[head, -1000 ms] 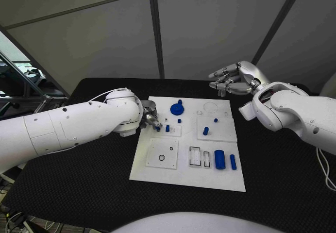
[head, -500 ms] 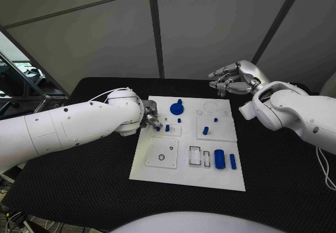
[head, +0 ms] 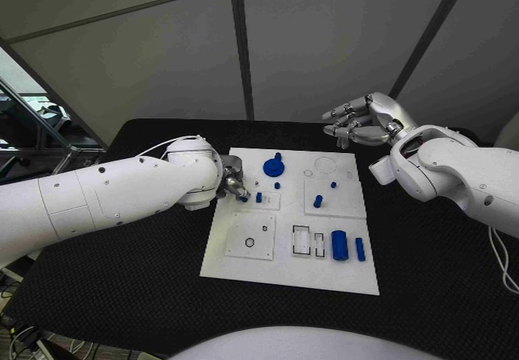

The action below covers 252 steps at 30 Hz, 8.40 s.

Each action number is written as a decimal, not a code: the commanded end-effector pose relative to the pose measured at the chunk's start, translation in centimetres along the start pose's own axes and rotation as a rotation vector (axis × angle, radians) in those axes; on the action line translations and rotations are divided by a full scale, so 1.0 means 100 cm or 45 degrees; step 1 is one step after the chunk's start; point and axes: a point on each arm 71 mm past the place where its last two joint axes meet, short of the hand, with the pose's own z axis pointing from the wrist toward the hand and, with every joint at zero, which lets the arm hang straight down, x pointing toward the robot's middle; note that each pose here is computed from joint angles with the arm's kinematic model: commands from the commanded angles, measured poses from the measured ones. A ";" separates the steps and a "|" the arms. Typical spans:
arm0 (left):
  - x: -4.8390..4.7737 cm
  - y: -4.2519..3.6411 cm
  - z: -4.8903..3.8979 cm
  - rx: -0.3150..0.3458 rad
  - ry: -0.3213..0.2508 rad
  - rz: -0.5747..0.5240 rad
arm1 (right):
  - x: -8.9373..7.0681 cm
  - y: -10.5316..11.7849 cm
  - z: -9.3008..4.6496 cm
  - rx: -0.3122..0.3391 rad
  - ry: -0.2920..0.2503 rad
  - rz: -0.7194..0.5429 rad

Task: Assemble the parts on the task board

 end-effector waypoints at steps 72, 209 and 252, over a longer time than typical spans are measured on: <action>-0.0048 0.0067 0.0020 -0.027 -0.037 -0.037 | -0.001 0.001 0.000 -0.014 0.000 -0.002; -0.0251 -0.0266 0.0085 0.650 -0.488 0.087 | 0.003 0.003 0.004 -0.024 0.006 0.003; -0.0177 0.0050 0.0235 0.516 -0.384 0.077 | 0.004 0.004 0.004 -0.024 0.008 0.004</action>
